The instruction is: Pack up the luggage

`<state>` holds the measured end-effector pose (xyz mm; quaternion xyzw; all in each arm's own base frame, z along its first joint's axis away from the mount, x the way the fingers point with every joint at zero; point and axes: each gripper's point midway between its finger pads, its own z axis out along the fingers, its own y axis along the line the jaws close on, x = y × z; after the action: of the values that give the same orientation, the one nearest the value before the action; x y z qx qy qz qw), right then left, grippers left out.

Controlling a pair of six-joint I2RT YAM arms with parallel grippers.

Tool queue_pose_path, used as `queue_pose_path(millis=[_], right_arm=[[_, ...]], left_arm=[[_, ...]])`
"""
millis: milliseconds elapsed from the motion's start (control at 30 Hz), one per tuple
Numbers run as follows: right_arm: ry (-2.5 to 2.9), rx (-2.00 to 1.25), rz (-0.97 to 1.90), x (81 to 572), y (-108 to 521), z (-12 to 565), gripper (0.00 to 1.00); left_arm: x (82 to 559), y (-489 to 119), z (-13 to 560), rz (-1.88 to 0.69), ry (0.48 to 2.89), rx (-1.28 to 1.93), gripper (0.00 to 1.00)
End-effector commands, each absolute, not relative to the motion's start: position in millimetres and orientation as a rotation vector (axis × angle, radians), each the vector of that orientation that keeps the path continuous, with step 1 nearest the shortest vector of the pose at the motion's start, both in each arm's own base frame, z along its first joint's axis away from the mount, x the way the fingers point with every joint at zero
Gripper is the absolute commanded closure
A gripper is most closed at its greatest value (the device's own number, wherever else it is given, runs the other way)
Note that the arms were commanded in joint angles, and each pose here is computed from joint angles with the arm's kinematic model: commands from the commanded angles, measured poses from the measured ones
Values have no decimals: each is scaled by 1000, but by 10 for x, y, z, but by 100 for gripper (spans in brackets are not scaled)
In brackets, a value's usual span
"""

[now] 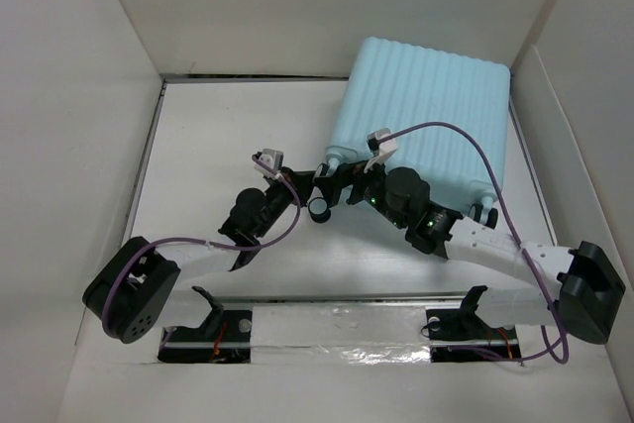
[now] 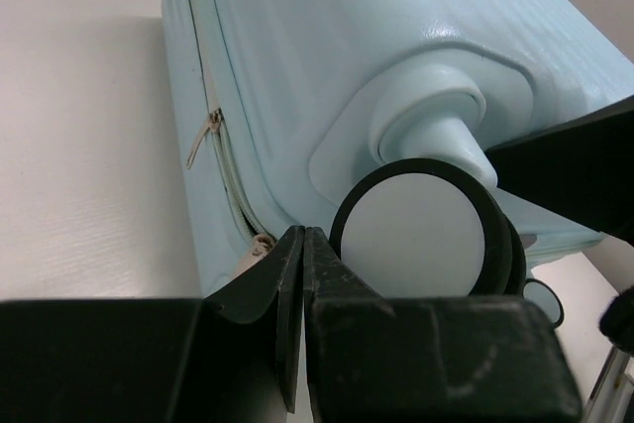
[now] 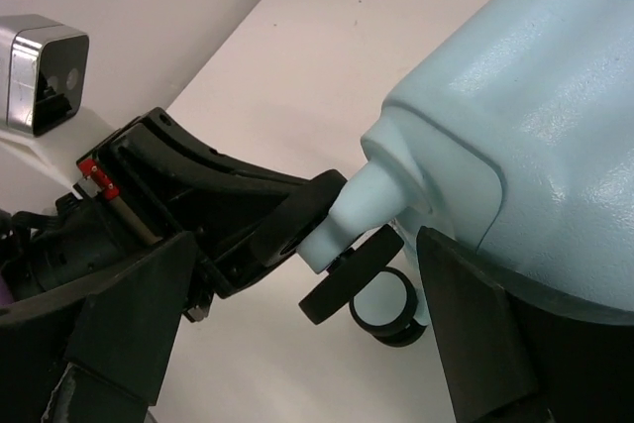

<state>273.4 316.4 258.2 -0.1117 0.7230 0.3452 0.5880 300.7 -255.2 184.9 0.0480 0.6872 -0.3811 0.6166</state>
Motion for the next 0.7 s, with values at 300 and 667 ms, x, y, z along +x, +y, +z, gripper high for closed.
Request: queue_pose_path(millis=[300, 667], right_arm=[[1734, -131, 727, 2868, 3079, 2577, 1], [1798, -113, 679, 3101, 3282, 2570, 0]], left_arm=[[2776, -2859, 2375, -1112, 1431, 185, 100], [2760, -3020, 2424, -1199, 1412, 217, 100]])
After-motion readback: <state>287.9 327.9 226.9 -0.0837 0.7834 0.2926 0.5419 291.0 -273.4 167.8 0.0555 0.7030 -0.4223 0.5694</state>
